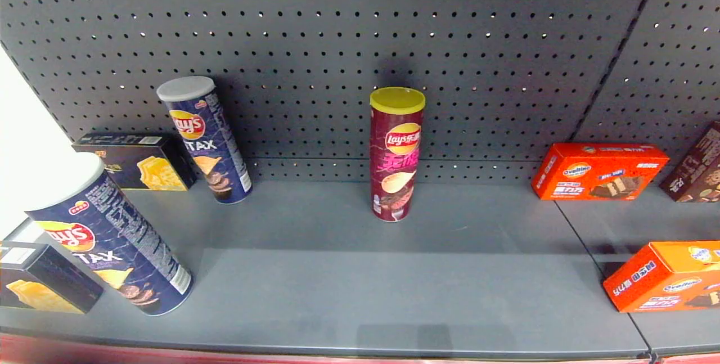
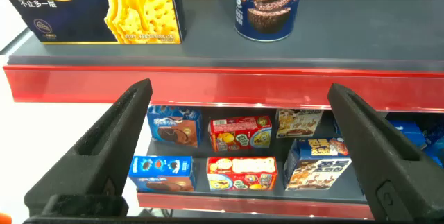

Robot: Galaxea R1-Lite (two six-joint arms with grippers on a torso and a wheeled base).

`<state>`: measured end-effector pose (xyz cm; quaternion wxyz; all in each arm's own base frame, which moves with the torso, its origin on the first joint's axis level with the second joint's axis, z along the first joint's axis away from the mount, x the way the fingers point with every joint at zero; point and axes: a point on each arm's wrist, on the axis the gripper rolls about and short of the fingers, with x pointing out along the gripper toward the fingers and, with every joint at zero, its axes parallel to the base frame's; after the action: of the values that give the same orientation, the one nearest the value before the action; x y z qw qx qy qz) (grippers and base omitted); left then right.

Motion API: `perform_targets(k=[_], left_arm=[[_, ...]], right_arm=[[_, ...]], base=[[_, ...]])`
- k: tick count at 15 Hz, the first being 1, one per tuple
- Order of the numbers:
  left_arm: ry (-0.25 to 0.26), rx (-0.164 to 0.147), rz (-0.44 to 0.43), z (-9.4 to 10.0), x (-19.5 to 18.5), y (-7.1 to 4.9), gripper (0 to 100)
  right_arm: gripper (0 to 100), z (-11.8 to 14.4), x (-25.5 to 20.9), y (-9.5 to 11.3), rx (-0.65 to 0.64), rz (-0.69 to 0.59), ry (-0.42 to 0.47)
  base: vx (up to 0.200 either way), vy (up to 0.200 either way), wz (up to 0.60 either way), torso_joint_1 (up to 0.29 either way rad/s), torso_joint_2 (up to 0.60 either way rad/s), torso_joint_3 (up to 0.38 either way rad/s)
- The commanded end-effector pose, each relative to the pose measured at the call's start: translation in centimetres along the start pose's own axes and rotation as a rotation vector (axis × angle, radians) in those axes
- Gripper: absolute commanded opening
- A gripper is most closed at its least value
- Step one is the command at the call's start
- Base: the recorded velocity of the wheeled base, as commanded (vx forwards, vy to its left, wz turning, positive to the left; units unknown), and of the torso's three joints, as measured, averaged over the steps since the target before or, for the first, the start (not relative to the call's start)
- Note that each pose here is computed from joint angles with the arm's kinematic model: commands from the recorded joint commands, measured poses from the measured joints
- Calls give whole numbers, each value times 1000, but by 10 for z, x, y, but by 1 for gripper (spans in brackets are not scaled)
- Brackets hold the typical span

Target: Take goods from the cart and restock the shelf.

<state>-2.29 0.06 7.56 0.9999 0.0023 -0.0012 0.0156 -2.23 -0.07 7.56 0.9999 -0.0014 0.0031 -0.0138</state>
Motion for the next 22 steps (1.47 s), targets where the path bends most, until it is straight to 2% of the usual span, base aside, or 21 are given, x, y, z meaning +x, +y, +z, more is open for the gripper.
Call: perform_targets(k=[1,9,22], left_arm=[[1,0,1,0,0,0,100],[1,0,1,0,0,0,100],[1,0,1,0,0,0,100]], right_arm=[[100,0,0,0,0,0,1],[100,0,0,0,0,-1,2],[100,0,0,0,0,-1,2]], base=[[0,0,0,0,0,0],[0,0,0,0,0,0],[0,0,600,2,3,3]])
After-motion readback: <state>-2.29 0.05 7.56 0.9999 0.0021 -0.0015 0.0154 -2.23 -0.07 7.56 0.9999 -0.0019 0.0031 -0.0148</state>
